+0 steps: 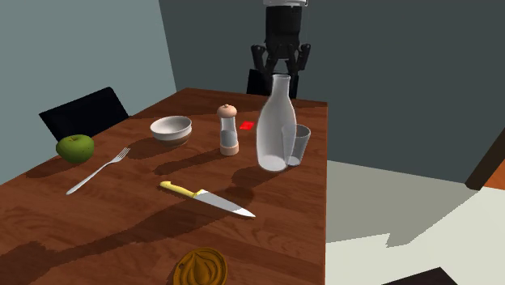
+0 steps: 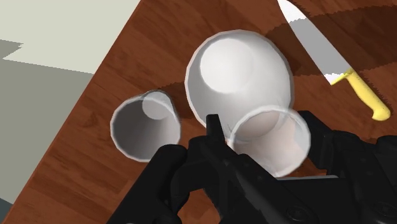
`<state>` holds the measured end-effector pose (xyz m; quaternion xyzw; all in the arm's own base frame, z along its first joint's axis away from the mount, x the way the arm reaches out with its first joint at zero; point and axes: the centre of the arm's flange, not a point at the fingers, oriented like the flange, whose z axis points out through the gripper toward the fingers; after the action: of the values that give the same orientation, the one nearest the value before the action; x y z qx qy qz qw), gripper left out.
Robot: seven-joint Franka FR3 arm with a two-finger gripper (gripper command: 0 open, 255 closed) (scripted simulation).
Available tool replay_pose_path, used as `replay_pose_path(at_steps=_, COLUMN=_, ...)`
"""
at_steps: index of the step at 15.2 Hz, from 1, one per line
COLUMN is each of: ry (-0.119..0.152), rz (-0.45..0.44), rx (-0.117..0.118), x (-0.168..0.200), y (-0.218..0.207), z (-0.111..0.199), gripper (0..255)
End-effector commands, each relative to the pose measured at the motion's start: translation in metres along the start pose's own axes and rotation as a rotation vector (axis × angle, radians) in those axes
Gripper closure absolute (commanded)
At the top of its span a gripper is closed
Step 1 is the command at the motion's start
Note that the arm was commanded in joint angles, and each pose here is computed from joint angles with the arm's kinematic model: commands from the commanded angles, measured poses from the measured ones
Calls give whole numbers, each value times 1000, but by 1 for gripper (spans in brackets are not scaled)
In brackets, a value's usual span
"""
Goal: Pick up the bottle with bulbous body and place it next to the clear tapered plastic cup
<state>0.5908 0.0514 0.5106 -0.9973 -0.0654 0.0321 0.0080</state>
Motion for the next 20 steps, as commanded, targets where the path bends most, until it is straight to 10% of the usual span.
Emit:
replay_pose_path(at_steps=1, ry=1, rz=0, rx=0, x=1, y=0, z=10, gripper=255)
replay_pose_path(at_steps=20, ry=1, rz=0, rx=0, x=5, y=1, z=67, gripper=255)
